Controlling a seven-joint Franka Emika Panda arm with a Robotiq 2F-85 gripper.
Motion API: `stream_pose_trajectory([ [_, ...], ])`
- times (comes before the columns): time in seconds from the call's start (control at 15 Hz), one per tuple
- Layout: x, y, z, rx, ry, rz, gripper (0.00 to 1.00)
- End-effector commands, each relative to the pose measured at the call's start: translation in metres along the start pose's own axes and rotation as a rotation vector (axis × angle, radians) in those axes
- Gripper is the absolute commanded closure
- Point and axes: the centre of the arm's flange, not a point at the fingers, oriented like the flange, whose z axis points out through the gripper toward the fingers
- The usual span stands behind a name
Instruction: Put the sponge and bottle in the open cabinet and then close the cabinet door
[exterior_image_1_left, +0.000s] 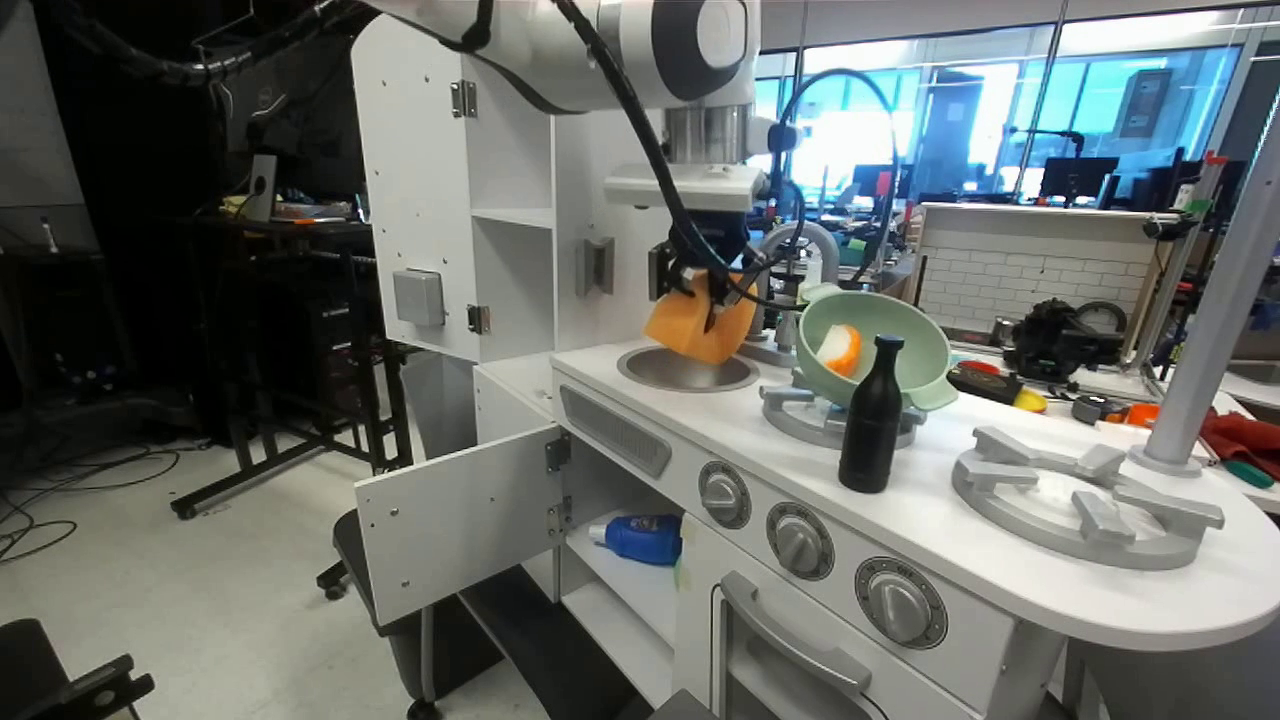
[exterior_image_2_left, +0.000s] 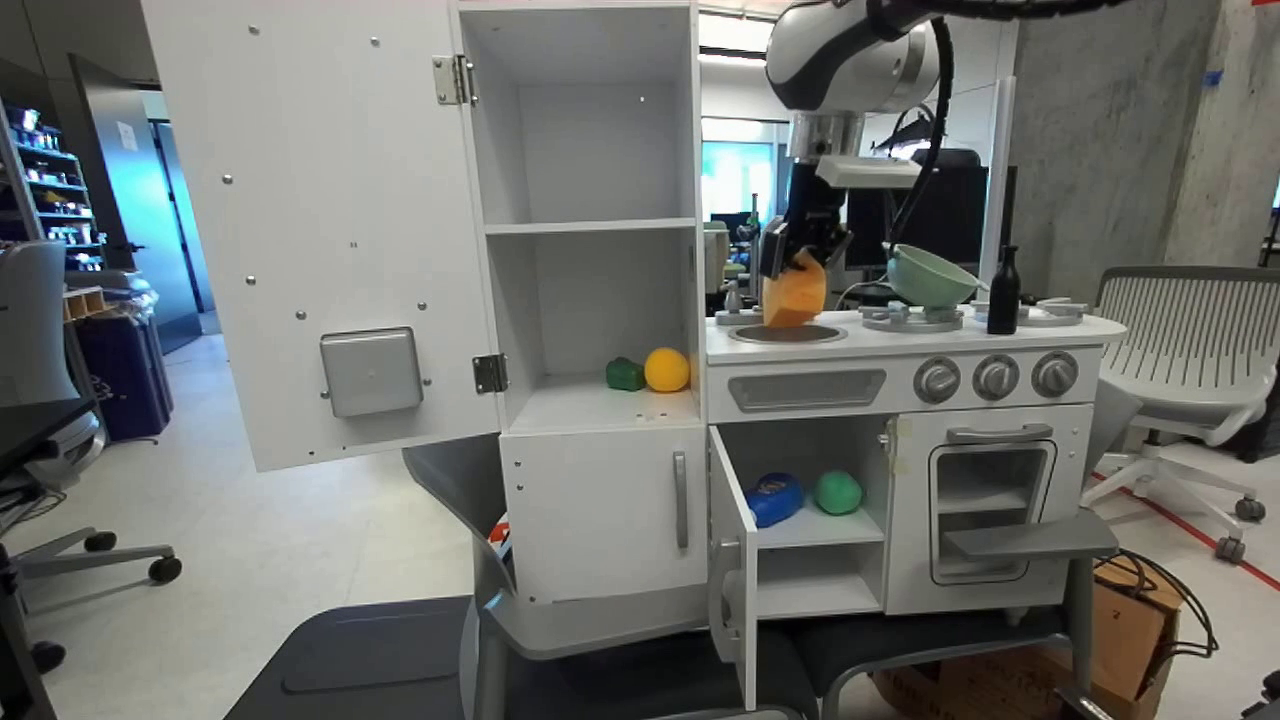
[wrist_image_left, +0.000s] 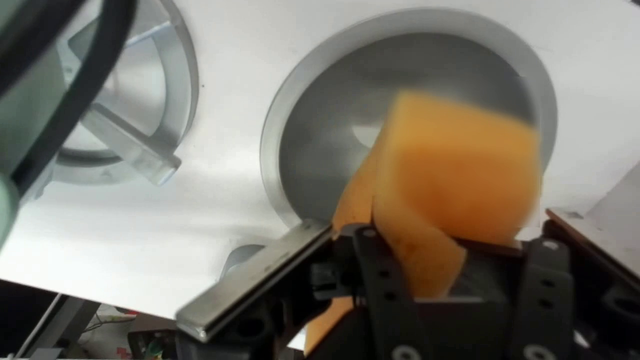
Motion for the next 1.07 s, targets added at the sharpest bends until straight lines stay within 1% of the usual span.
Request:
stream_pose_trajectory([
  [0.0, -0.027, -0.001, -0.061, -0.013, -0.009, -0.004, 1.00],
  [0.13, -0.035, -0.005, -0.081, -0.015, -0.006, -0.008, 1.00],
  [0.33, -0.045, -0.010, -0.099, -0.021, -0.041, -0.035, 1.00],
  [0.47, -0.055, -0.028, -0.105, 0.001, -0.126, -0.147, 1.00],
  [0.67, -0.080, -0.055, -0.103, 0.030, -0.214, -0.279, 1.00],
  [0.8, -0.088, -0.072, -0.107, 0.040, -0.279, -0.373, 1.00],
  [0.87, -0.092, -0.084, -0.100, 0.048, -0.310, -0.419, 1.00],
  [1.0, -0.101, -0.098, -0.101, 0.066, -0.381, -0.505, 1.00],
])
